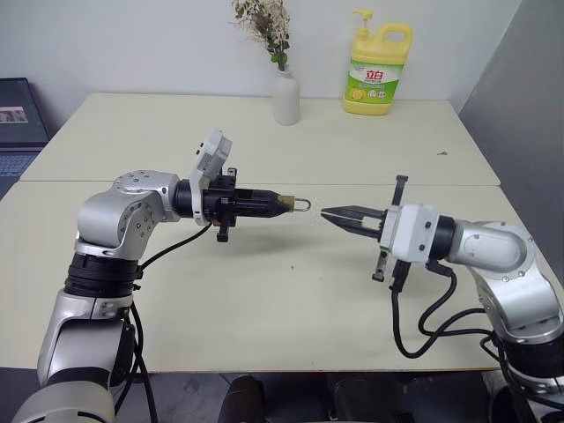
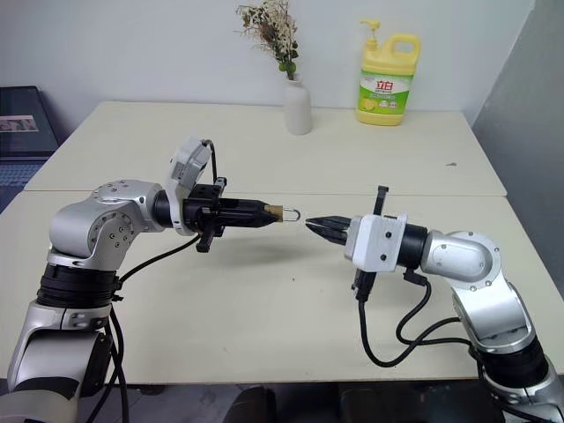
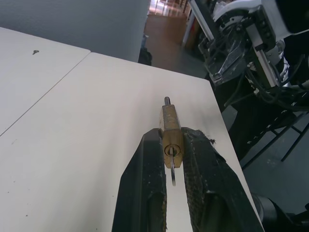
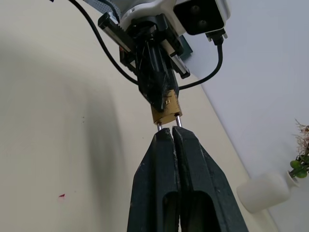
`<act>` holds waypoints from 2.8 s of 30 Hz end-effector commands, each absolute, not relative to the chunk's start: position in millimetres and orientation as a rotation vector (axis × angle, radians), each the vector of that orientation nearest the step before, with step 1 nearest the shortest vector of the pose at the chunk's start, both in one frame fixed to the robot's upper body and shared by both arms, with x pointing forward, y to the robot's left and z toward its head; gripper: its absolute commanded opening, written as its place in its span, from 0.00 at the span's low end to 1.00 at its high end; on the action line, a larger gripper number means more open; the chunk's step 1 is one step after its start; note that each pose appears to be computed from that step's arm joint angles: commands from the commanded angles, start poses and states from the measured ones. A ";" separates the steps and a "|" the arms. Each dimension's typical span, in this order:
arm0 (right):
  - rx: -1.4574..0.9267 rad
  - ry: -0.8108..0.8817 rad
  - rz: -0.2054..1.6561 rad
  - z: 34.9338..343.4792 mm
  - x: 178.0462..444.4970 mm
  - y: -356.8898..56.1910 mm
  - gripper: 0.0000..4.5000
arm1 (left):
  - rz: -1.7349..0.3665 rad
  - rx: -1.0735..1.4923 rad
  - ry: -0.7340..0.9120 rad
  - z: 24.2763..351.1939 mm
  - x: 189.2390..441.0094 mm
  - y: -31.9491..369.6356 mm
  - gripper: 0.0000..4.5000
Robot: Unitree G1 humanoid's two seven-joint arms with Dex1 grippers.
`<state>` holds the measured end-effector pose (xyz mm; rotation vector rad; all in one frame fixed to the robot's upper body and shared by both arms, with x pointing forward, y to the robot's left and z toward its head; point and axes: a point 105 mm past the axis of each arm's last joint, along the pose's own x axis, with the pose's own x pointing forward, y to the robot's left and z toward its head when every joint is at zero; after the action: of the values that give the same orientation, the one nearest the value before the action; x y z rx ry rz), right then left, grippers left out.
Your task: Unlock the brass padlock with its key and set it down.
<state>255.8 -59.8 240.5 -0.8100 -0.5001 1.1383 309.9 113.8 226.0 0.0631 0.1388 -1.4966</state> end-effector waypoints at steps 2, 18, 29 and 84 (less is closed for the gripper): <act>-0.817 -0.547 1.153 249.3 256.9 -50.7 0.00 | -1.539 0.102 0.085 242.3 300.3 111.8 0.04; -0.891 -0.566 1.186 244.0 268.2 -44.0 0.00 | -1.577 0.098 0.080 246.6 289.2 109.9 0.04; -0.934 -0.542 1.222 240.2 274.2 -50.7 0.00 | -1.587 0.094 0.090 245.0 285.4 110.7 0.04; -0.800 -0.241 1.279 189.2 241.2 -69.4 0.00 | -1.150 -0.099 0.540 103.8 317.3 135.8 0.04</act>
<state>249.5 -73.7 183.3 -0.7954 -0.2066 1.2543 314.1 133.3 102.6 -0.1160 0.5475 -1.1726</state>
